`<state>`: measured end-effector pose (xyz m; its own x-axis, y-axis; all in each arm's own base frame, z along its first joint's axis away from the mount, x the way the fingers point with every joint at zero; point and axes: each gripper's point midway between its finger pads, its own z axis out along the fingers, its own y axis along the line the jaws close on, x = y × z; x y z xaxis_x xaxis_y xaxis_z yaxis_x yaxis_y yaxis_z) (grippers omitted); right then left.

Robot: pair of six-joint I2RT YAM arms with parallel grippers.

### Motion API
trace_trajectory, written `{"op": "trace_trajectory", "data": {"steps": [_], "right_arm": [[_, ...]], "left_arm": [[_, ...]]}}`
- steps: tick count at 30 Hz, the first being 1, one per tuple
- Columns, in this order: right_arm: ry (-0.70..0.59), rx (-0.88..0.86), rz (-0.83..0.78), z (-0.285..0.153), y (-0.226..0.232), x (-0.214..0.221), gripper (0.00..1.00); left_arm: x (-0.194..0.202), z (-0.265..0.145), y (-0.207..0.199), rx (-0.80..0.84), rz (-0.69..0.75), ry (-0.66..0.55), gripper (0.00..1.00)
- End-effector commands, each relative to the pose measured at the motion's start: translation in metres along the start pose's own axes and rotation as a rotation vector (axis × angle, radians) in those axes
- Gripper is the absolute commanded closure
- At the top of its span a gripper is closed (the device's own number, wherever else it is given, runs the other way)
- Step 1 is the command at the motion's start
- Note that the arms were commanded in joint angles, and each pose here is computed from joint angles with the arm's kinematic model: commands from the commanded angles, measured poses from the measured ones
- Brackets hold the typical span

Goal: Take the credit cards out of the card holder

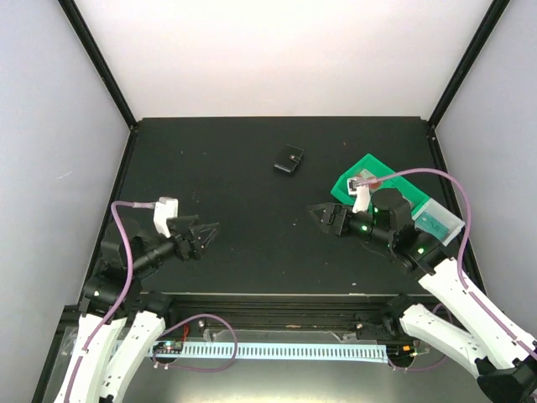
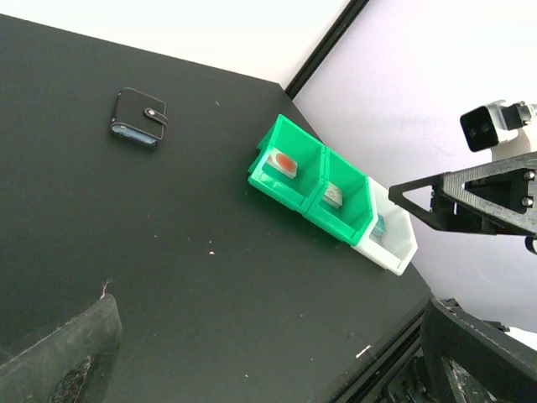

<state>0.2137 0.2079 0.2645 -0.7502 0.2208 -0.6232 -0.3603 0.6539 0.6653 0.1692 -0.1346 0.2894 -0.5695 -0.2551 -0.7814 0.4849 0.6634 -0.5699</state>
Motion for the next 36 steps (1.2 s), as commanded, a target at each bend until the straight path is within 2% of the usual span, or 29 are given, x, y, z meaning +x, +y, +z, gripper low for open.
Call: {"op": "trace_trajectory", "data": {"steps": [1,6,11,15,19,22,25,31,36], "right_arm": [[-0.02,-0.037,0.003,0.004,0.006,-0.004,0.0],[-0.042,-0.066,0.009,0.018,0.012,-0.015,0.0],[-0.059,-0.003,0.031,0.048,-0.003,-0.025,0.0],[-0.061,0.042,0.043,0.079,-0.017,-0.031,0.03],[-0.072,0.131,0.062,0.115,-0.044,-0.036,0.13],[-0.057,0.17,0.095,0.144,-0.062,-0.037,0.36],[-0.061,0.195,0.123,0.168,-0.074,-0.044,0.49],[-0.088,0.252,0.188,0.213,-0.107,-0.059,0.57],[-0.117,0.31,0.255,0.239,-0.141,-0.065,0.58]], "left_arm": [[-0.004,-0.004,-0.002,-0.004,0.035,-0.019,0.01],[0.003,0.005,0.012,-0.039,-0.025,0.003,0.01],[0.012,0.015,0.029,-0.098,-0.093,0.055,0.01],[0.012,0.016,0.034,-0.123,-0.08,0.052,0.01],[0.008,0.01,0.039,-0.16,-0.017,0.008,0.01],[0.007,0.006,0.042,-0.172,0.002,-0.021,0.01],[0.004,0.003,0.036,-0.151,0.032,-0.045,0.01],[0.002,-0.004,0.028,-0.134,0.082,-0.066,0.01],[0.003,-0.004,0.029,-0.123,0.078,-0.078,0.01]]}}
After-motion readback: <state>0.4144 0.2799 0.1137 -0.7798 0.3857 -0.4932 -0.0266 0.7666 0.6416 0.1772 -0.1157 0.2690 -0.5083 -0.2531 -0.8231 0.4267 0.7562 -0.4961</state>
